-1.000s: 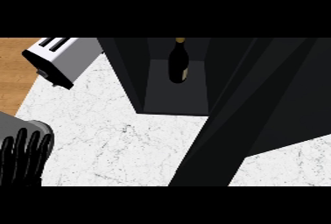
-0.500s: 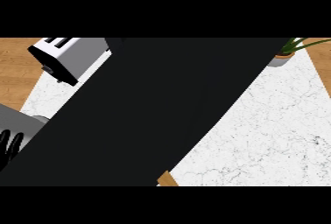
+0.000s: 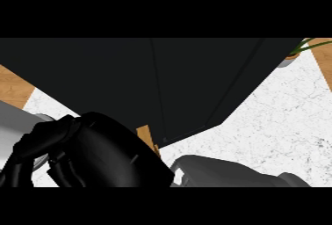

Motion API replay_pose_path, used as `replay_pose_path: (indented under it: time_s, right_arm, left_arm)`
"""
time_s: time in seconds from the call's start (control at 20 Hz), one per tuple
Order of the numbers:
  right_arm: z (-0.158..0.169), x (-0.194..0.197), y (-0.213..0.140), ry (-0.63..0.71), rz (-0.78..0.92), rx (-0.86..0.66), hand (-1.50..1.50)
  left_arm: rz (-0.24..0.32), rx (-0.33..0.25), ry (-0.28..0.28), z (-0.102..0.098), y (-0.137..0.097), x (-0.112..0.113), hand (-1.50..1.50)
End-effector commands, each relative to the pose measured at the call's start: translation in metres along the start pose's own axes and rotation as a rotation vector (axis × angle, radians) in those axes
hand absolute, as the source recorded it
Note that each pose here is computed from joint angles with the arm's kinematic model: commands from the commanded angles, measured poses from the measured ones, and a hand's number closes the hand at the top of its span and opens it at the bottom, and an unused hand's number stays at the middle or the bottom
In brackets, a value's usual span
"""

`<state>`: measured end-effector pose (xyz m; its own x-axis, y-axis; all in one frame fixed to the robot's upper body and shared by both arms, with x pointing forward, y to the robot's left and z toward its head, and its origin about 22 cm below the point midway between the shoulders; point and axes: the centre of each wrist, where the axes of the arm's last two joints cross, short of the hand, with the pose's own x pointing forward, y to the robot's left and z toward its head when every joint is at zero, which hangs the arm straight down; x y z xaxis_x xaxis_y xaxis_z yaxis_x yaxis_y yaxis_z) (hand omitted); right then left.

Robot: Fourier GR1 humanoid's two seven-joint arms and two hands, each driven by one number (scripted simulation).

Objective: Pick up the wine, place it into the cabinet and close the cabinet

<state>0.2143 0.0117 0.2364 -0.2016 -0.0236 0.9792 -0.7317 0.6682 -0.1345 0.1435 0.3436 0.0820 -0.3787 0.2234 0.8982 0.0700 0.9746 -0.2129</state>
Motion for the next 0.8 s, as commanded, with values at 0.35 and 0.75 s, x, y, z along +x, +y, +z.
replay_pose_path:
  time_s: [0.35,0.75]
  right_arm:
    - [-0.082,0.020,-0.033,0.172,-0.115,0.203,1.50]
    - [-0.116,-0.024,-0.082,0.252,-0.242,0.237,1.50]
  left_arm:
    - [-0.001,-0.020,-0.018,-0.011,0.026,0.018,-1.50]
    - [-0.004,0.002,-0.019,-0.005,0.022,0.018,-1.50]
